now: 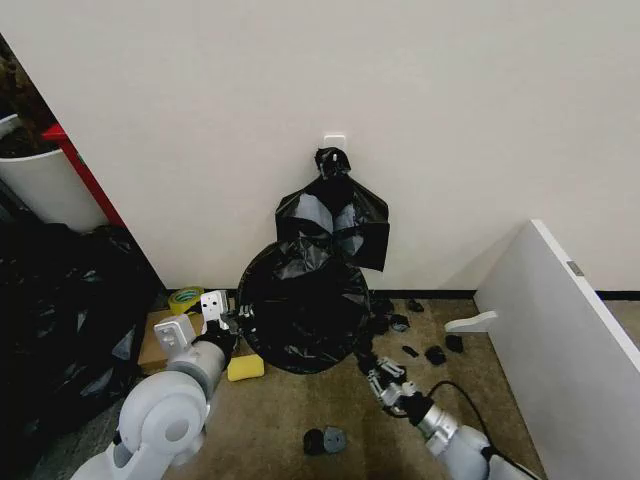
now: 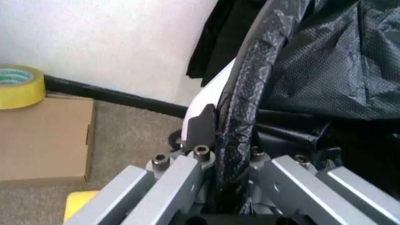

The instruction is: Place the garbage bag over the trash bin.

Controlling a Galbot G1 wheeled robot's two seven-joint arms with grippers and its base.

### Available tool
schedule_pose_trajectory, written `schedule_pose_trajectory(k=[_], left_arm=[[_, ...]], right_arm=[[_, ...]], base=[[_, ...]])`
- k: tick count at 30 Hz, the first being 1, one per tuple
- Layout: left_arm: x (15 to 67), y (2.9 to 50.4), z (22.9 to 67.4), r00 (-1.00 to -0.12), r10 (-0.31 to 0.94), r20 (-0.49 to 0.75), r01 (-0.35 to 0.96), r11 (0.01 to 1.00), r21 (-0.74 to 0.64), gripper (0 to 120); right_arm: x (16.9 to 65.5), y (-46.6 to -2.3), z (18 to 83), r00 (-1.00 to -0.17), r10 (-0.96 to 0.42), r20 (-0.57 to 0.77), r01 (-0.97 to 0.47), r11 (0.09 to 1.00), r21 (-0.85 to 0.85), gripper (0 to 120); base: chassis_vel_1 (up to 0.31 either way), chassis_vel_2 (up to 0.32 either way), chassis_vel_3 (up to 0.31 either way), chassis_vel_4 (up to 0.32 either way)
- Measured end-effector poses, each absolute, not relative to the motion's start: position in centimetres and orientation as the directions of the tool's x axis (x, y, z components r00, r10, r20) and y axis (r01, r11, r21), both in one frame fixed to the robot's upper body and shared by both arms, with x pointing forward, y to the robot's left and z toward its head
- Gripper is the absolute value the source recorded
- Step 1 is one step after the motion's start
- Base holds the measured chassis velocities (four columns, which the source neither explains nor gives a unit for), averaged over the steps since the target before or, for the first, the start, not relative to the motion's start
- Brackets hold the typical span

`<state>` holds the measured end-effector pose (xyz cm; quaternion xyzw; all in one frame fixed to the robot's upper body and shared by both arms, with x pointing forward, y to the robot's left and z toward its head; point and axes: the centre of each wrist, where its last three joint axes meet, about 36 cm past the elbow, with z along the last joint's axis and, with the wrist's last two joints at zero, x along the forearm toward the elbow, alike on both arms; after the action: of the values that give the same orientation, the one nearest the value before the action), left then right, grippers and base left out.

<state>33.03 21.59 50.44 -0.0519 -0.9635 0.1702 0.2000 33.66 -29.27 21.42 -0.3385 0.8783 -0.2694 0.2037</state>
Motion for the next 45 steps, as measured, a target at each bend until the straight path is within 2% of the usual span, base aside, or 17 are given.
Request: schedule_pose_trajectory(k=[4, 6, 11, 14, 17, 19, 21, 24, 27, 29, 31, 33, 34, 37, 38, 41, 45], left_arm=[[33.5, 21.3, 49.3, -0.915, 0.159, 0.371, 0.029, 0.942, -0.334, 0], [33.6, 21.2, 49.0, -0.914, 0.157, 0.374, 0.026, 0.944, -0.33, 0], [33.6, 21.1, 47.6, -0.912, 0.139, 0.387, 0.013, 0.95, -0.312, 0], [33.5, 20.9, 47.2, -0.909, 0.14, 0.391, 0.014, 0.951, -0.309, 0], [33.2, 20.5, 46.4, -0.904, 0.136, 0.405, 0.012, 0.955, -0.295, 0], [33.1, 20.3, 45.6, -0.903, 0.123, 0.413, 0.003, 0.96, -0.279, 0], [33.1, 20.2, 45.3, -0.903, 0.119, 0.413, 0.0, 0.961, -0.278, 0], [33.2, 19.7, 44.9, -0.915, 0.124, 0.384, -0.002, 0.95, -0.312, 0], [33.0, 19.4, 44.7, -0.927, 0.134, 0.351, 0.006, 0.939, -0.344, 0], [33.0, 19.3, 44.6, -0.928, 0.136, 0.346, 0.008, 0.938, -0.348, 0], [32.9, 19.1, 44.5, -0.93, 0.139, 0.339, 0.013, 0.937, -0.348, 0], [32.9, 18.9, 44.3, -0.931, 0.142, 0.337, 0.019, 0.939, -0.342, 0], [32.7, 18.7, 44.1, -0.931, 0.143, 0.335, 0.027, 0.944, -0.328, 0], [32.3, 18.0, 43.5, -0.926, 0.165, 0.34, 0.055, 0.949, -0.31, 0], [32.3, 18.0, 43.5, -0.926, 0.165, 0.34, 0.055, 0.949, -0.31, 0], [31.4, 16.4, 42.3, -0.908, 0.216, 0.358, 0.107, 0.947, -0.301, 0], [31.1, 15.2, 41.4, -0.895, 0.247, 0.37, 0.136, 0.944, -0.301, 0]], right_arm=[[31.9, -31.5, 23.1, -0.692, -0.702, -0.168, -0.511, 0.641, -0.573, 46], [31.7, -32.1, 23.7, -0.697, -0.697, -0.17, -0.512, 0.65, -0.562, 50], [32.4, -33.4, 27.3, -0.738, -0.636, -0.227, -0.508, 0.745, -0.433, 72], [32.5, -32.3, 29.4, -0.77, -0.576, -0.275, -0.484, 0.808, -0.337, 80], [31.4, -28.6, 33.2, -0.822, -0.486, -0.296, -0.453, 0.874, -0.179, 90], [29.9, -25.5, 35.8, -0.853, -0.444, -0.275, -0.439, 0.894, -0.083, 83], [29.1, -24.4, 36.6, -0.864, -0.437, -0.251, -0.438, 0.897, -0.054, 80], [25.8, -20.3, 39.3, -0.9, -0.423, -0.101, -0.428, 0.903, 0.03, 67], [23.3, -17.1, 41.2, -0.902, -0.432, 0.012, -0.43, 0.898, 0.094, 54], [22.9, -16.4, 41.6, -0.9, -0.435, 0.034, -0.43, 0.896, 0.108, 53], [22.7, -15.2, 42.0, -0.898, -0.432, 0.078, -0.422, 0.899, 0.116, 43], [23.0, -14.6, 41.8, -0.904, -0.418, 0.093, -0.408, 0.907, 0.105, 36], [23.9, -14.0, 41.1, -0.914, -0.391, 0.104, -0.385, 0.92, 0.074, 25], [24.6, -13.3, 40.9, -0.923, -0.37, 0.103, -0.367, 0.929, 0.048, 12], [24.6, -13.3, 40.9, -0.923, -0.37, 0.103, -0.367, 0.929, 0.048, 12], [25.4, -12.6, 40.0, -0.933, -0.352, 0.079, -0.353, 0.936, 0.006, 0], [25.7, -12.0, 38.9, -0.938, -0.34, 0.07, -0.344, 0.938, -0.045, 0]], base=[[0.0, 0.0, 0.0, 0.0], [0.0, 0.0, 0.0, 0.0], [0.0, 0.0, 0.0, 0.0], [0.0, 0.0, 0.0, 0.0], [0.0, 0.0, 0.0, 0.0], [0.0, 0.0, 0.0, 0.0], [0.0, 0.0, 0.0, 0.0], [0.0, 0.0, 0.0, 0.0], [0.0, 0.0, 0.0, 0.0], [0.0, 0.0, 0.0, 0.0], [0.0, 0.0, 0.0, 0.0], [0.0, 0.0, 0.0, 0.0], [0.0, 0.0, 0.0, 0.0], [0.0, 0.0, 0.0, 0.0], [0.0, 0.0, 0.0, 0.0], [0.0, 0.0, 0.0, 0.0], [0.0, 0.0, 0.0, 0.0]])
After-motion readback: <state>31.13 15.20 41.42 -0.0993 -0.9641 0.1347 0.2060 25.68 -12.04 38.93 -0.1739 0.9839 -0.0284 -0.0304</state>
